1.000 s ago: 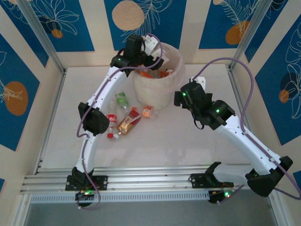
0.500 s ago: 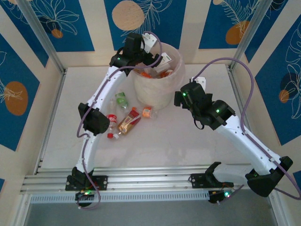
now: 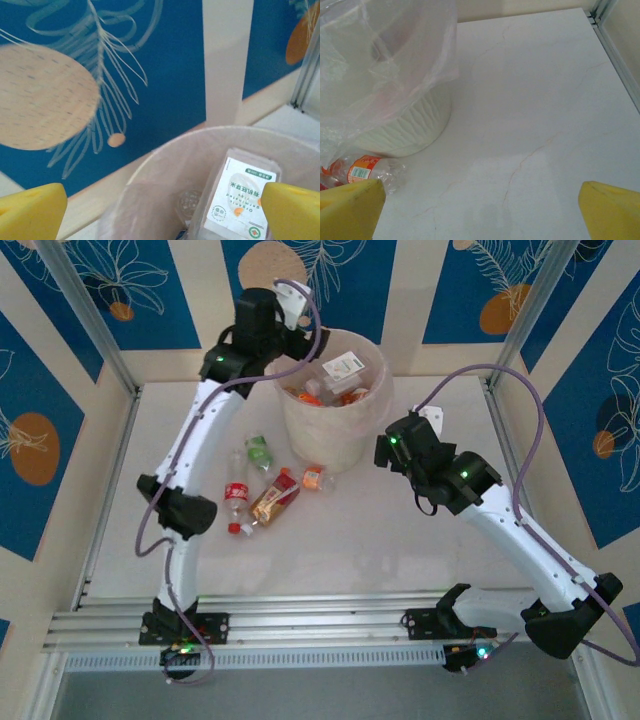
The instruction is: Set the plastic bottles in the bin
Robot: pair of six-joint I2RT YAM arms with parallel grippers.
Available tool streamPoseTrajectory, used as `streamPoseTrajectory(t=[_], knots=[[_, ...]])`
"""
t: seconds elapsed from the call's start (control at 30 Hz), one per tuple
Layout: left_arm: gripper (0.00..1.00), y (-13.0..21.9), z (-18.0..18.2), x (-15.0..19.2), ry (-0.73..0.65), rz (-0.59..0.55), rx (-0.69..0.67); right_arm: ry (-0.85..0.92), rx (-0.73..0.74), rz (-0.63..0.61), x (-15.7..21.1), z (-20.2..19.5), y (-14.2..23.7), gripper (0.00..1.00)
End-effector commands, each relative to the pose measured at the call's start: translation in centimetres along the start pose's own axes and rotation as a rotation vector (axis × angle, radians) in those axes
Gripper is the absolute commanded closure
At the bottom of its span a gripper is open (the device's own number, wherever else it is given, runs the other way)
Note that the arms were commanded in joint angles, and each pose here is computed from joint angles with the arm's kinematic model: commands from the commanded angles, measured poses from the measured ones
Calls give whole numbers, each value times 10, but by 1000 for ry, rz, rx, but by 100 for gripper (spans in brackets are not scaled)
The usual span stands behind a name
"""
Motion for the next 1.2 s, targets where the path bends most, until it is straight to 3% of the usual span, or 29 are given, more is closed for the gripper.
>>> streamPoseTrajectory(t=[0.0, 0.3, 0.5, 0.67, 0.83, 1.17], knots=[[1, 45, 8, -21, 59, -26, -64, -31, -3, 10, -1, -2, 3, 1], [0, 117, 36, 28, 175, 13, -183, 20, 1, 142, 30, 9, -13, 1], [0, 165, 63, 101, 278, 60, -304, 14, -27, 245, 62, 22, -25, 1], [0, 189, 87, 178, 346, 172, -447, -3, -17, 329, 89, 28, -33, 1], [1, 195, 100, 234, 350, 312, -532, -21, 1, 382, 105, 30, -40, 1], [1, 171, 110, 305, 438, 494, -525, -37, 44, 432, 124, 31, -51, 1]])
Point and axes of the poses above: each hand's point on the last joint's axis, 136 mm out from that joint toward the fingers, its own y axis back along the fingers, its own z axis along the line the jaws close on, x = y × z, the point moved 1 cm from there along y, back along the fingers, and after that the axes turned 14 degrees about y, right-handed, at the moved point
